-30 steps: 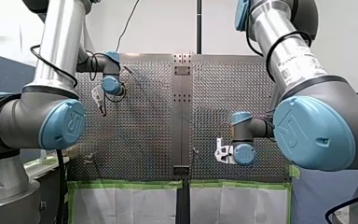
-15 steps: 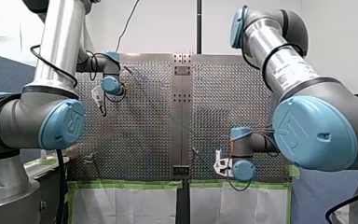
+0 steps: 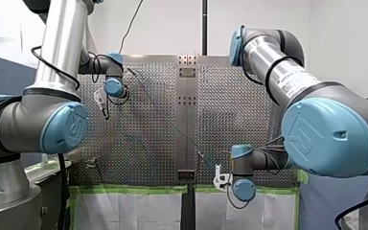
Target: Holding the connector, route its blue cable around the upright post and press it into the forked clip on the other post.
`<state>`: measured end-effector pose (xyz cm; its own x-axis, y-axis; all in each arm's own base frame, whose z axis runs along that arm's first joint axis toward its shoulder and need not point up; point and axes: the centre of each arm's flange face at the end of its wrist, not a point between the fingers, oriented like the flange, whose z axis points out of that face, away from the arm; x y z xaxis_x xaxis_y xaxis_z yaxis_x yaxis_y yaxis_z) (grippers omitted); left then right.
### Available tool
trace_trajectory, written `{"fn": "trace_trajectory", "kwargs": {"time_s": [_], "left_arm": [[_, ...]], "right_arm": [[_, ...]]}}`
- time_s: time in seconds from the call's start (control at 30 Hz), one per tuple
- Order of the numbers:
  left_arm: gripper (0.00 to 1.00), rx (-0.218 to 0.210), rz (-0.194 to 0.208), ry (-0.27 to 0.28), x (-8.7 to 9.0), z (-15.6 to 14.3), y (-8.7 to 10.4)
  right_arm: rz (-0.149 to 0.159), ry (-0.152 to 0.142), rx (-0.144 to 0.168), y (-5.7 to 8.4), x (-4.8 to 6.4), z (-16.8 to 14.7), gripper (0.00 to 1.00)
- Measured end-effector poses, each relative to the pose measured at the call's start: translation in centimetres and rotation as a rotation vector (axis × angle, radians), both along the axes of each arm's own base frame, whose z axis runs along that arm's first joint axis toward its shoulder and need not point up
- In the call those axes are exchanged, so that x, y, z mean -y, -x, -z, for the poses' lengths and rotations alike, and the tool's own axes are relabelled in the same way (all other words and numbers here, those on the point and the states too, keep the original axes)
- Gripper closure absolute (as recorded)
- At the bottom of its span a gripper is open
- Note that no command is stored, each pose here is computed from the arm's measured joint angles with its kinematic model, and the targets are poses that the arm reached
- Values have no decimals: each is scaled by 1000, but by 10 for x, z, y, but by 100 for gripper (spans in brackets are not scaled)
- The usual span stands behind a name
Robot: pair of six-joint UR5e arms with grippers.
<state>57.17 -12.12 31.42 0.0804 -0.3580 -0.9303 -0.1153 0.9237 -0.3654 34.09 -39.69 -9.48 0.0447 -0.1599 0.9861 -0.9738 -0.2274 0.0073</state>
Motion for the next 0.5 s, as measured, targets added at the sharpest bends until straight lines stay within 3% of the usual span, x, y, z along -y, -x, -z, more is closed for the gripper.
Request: {"fn": "trace_trajectory", "kwargs": {"time_s": [0.5], "left_arm": [[0, 0, -5, 0, -2, 0, 0]], "right_arm": [[-14, -98, -57, 6, -34, 66, 100]]}}
